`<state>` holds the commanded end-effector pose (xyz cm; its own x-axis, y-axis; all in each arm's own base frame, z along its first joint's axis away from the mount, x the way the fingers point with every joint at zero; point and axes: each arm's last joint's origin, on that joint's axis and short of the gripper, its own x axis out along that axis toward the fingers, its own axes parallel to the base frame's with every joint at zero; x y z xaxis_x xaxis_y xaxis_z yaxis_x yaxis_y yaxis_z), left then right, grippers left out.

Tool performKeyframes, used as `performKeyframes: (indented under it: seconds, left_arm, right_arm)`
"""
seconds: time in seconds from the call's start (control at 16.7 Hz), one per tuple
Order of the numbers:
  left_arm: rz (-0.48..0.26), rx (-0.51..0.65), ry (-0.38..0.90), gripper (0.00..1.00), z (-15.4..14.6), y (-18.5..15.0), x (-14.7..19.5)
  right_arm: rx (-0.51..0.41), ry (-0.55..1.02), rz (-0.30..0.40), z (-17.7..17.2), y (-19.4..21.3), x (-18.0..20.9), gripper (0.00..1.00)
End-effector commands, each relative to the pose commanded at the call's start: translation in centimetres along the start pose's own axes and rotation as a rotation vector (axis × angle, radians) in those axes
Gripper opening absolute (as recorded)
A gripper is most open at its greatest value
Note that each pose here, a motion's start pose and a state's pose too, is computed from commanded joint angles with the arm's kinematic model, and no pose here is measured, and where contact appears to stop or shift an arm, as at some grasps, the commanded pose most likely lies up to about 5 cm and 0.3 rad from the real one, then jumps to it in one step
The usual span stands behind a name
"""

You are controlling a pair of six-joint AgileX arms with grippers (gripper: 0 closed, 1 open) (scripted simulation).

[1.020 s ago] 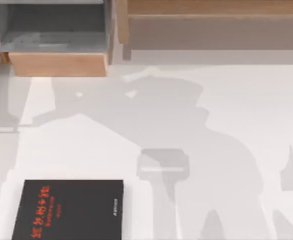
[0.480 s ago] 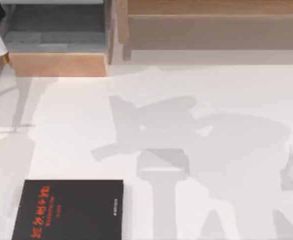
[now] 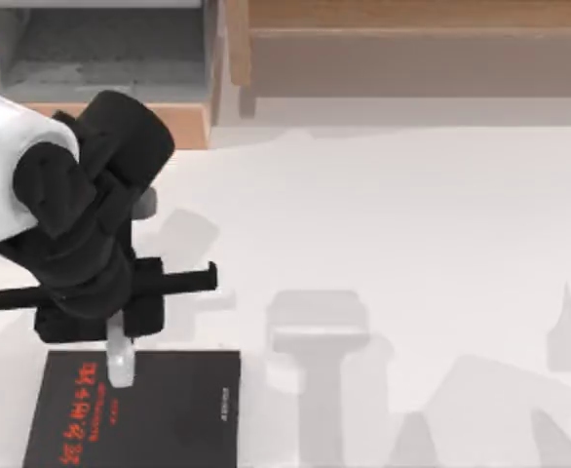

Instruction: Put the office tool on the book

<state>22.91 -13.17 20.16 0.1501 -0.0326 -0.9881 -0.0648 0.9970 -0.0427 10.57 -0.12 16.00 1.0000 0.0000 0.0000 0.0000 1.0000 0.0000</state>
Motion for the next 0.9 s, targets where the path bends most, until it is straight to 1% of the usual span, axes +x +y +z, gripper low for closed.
performKeyframes:
  seconds: [0.12,0.24,0.6,0.9]
  left_arm:
    - [0.030,0.062,0.034,0.00,-2.3,-0.4,0.8]
    - [0.045,0.089,0.049,0.00,-3.3,-0.5,1.1]
    - [0.046,0.087,0.052,0.00,-3.2,-0.5,1.3]
    - [0.045,0.089,0.050,0.00,-3.4,-0.4,3.5]
  right_arm:
    - [0.000,0.000,0.000,0.0,0.0,0.0,1.00]
    - [0.000,0.000,0.000,0.0,0.0,0.0,1.00]
    - [0.000,0.000,0.000,0.0,0.0,0.0,1.00]
    - [0.000,0.000,0.000,0.0,0.0,0.0,1.00]
